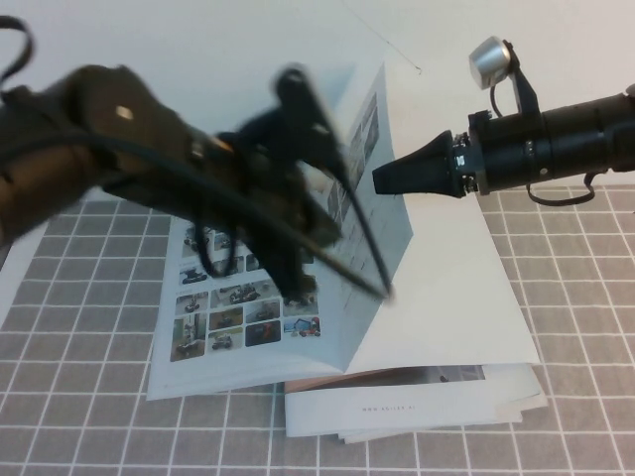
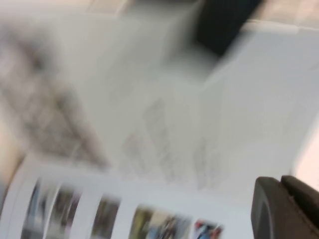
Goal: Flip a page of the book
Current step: Open the closed book
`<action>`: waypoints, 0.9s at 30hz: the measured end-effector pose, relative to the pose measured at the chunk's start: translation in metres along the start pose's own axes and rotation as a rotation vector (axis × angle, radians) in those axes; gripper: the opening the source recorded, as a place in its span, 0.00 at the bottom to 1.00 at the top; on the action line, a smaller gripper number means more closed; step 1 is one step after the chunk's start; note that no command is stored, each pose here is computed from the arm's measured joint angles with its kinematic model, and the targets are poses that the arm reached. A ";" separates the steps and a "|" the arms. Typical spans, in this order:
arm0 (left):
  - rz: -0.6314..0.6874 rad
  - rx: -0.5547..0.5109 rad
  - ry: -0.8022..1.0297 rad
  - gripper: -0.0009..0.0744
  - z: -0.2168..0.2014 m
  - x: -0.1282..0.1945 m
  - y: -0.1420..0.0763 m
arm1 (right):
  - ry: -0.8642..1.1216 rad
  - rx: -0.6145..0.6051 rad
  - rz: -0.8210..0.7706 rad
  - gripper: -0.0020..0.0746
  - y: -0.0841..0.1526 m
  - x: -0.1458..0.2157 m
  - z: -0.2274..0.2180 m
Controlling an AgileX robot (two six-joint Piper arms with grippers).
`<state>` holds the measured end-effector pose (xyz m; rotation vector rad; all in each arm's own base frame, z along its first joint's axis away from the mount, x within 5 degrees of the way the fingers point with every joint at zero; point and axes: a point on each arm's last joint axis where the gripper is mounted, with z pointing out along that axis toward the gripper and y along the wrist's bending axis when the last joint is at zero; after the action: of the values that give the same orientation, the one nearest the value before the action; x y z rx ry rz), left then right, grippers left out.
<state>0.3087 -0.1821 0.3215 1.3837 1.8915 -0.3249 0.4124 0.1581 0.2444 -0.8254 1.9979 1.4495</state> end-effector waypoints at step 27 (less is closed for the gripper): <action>0.306 -0.252 0.191 0.01 0.090 -0.035 -0.086 | 0.026 -0.005 0.003 0.71 0.003 0.001 0.004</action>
<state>0.2737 -0.2938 0.2657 1.5417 1.7615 0.1958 0.4101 0.1620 0.2442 -0.8476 2.0159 1.4531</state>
